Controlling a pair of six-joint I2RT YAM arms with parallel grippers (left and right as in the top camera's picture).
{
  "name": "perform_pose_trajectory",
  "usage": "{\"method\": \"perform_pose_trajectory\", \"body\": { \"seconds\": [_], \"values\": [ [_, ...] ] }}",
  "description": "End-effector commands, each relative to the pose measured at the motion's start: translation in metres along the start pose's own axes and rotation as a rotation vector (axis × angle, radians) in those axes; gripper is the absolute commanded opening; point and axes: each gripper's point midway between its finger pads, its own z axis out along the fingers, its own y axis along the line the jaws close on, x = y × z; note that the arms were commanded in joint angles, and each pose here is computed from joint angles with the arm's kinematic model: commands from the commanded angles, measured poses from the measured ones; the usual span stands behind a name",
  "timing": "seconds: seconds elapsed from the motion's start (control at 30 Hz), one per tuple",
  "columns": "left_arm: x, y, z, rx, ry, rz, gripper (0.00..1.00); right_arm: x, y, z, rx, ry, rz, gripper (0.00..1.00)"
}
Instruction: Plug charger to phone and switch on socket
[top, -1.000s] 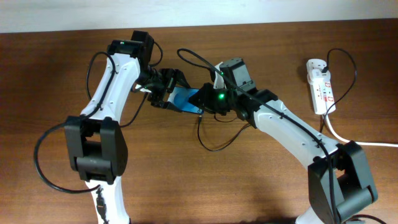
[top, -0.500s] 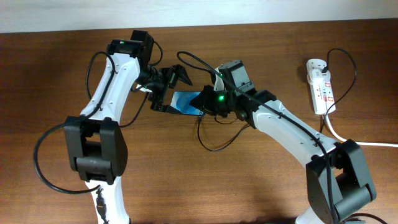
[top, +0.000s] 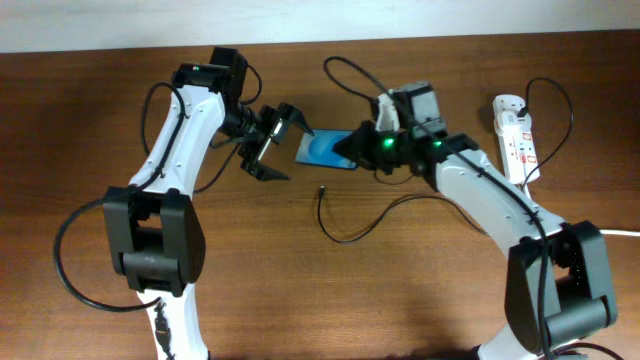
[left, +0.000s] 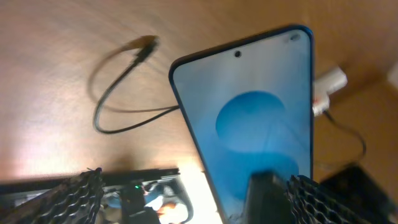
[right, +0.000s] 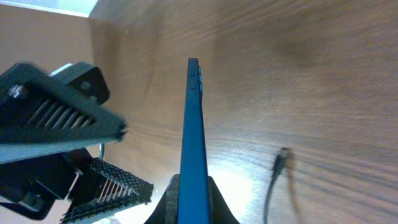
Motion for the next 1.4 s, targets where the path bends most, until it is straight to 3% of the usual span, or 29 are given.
{"method": "perform_pose_trajectory", "body": {
  "seconds": [0.0,0.13,0.3,0.4,0.57,0.77,1.17,1.37],
  "values": [
    [0.014,-0.025,-0.006,0.121,0.073,0.230,0.99,-0.021,0.019,-0.049,-0.068,-0.080,-0.072,0.04],
    [0.010,-0.039,-0.007,0.173,0.053,0.288,0.99,-0.044,0.026,-0.125,-0.067,-0.241,-0.085,0.04],
    [0.005,-0.055,-0.010,0.231,0.026,0.357,1.00,-0.043,0.013,-0.223,0.002,-0.430,-0.048,0.04],
    [0.002,-0.069,-0.014,0.282,0.007,0.420,0.99,-0.033,0.007,-0.241,0.029,-0.450,-0.014,0.04],
    [0.007,-0.096,-0.023,0.396,0.005,0.547,0.99,-0.040,-0.014,-0.228,-0.010,-0.491,0.133,0.04],
    [0.011,-0.100,-0.025,0.417,0.019,0.566,0.99,-0.066,-0.018,-0.210,-0.375,-0.702,0.303,0.04],
    [0.008,-0.111,-0.029,0.452,-0.013,0.623,0.99,-0.046,-0.007,-0.118,-0.363,-0.800,0.782,0.04],
    [0.008,-0.114,-0.030,0.462,-0.022,0.640,0.98,-0.050,0.022,-0.080,-0.435,-0.724,0.759,0.04]
  ]
}}
